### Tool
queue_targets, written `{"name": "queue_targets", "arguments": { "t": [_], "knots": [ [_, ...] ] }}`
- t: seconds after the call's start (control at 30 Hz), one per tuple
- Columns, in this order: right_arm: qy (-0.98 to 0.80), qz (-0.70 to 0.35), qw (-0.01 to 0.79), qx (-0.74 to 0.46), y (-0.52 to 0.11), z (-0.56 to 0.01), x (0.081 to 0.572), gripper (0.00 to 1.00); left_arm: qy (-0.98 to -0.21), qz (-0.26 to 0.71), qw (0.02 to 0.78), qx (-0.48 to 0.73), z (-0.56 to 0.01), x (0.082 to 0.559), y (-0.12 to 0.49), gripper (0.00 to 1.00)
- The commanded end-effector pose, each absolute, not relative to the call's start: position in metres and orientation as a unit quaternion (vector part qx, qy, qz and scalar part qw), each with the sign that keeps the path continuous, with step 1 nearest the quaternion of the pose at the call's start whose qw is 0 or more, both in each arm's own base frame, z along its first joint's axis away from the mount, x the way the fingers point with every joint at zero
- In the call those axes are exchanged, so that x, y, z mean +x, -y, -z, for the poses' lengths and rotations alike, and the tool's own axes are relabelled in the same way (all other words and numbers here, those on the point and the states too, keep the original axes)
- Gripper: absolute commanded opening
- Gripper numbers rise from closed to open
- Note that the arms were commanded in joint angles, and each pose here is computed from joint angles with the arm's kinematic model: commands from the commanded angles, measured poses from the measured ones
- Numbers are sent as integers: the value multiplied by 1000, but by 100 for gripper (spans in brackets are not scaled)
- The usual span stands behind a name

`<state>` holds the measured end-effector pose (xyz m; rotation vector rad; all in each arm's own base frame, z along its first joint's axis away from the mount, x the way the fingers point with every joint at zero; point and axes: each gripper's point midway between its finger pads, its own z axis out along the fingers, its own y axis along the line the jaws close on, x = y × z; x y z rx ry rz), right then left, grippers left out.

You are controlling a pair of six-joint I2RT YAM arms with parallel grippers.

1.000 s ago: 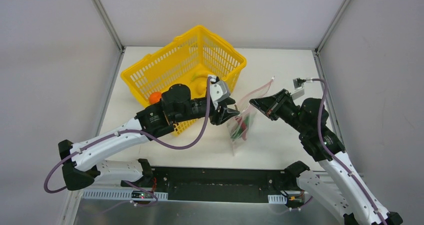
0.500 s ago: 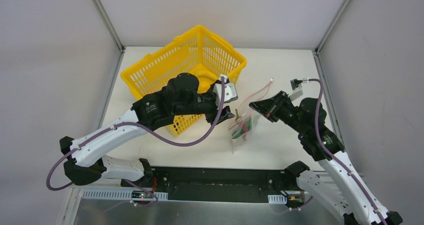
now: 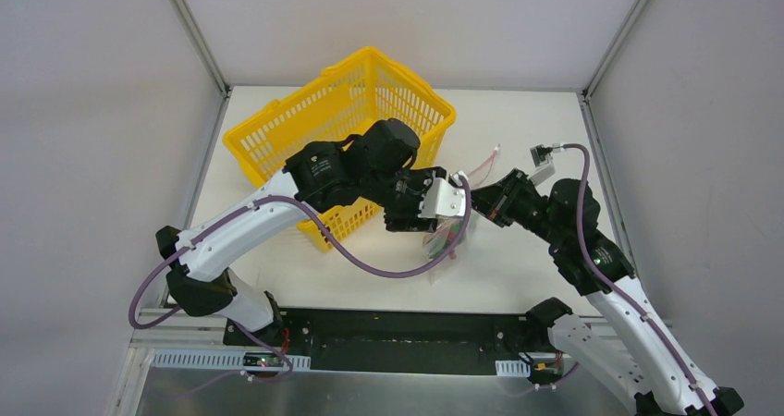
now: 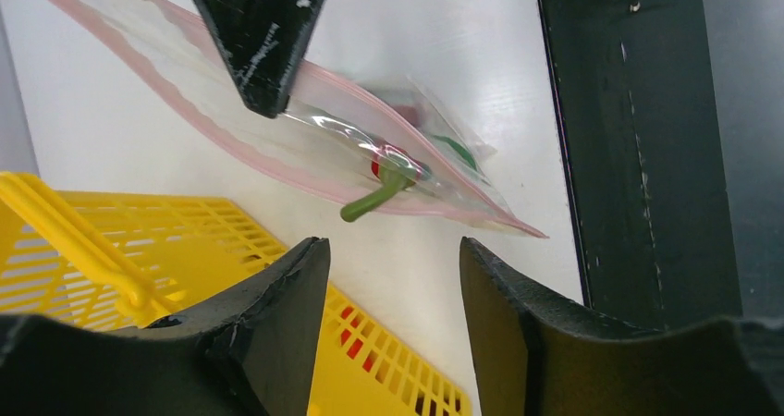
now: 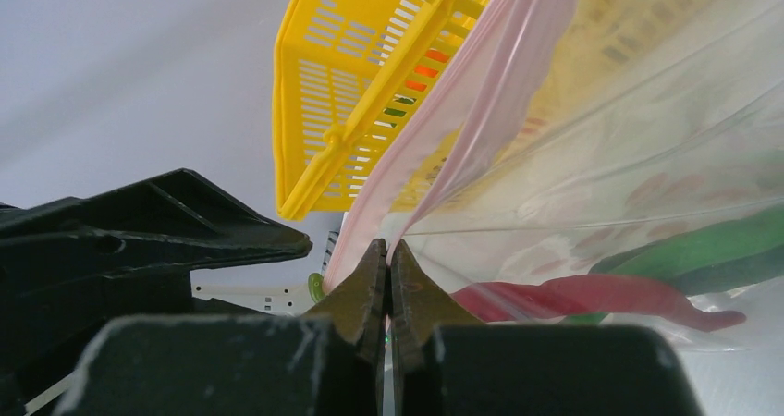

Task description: Place the food in the zip-top bag and seal the zipper

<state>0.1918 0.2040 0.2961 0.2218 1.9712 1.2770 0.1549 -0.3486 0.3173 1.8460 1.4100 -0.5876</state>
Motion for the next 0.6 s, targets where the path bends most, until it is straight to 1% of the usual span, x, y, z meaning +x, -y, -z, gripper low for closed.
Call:
{"name": "queue_targets", "arguments": {
  "t": [0.0, 0.1, 0.27, 0.33, 0.47, 0.57],
  "knots": [
    [-761, -509, 397, 68, -204, -310, 190, 0, -508, 213, 358, 755, -323, 151, 339, 53],
    [-762, -507, 396, 67, -205, -309, 190, 0, -505, 207, 366, 754, -325, 155, 342, 52],
    [-763, -510, 392, 65, -207, -308, 191, 0, -501, 173, 402, 747, -333, 172, 346, 53],
    [-764, -510, 391, 64, -207, -307, 191, 0, -488, 170, 408, 753, -336, 173, 348, 53],
    [-765, -509, 389, 65, -208, -305, 192, 0, -473, 171, 395, 769, -334, 172, 354, 51],
    [-764, -508, 392, 67, -208, -306, 194, 0, -472, 176, 365, 783, -327, 166, 353, 48]
  ]
}}
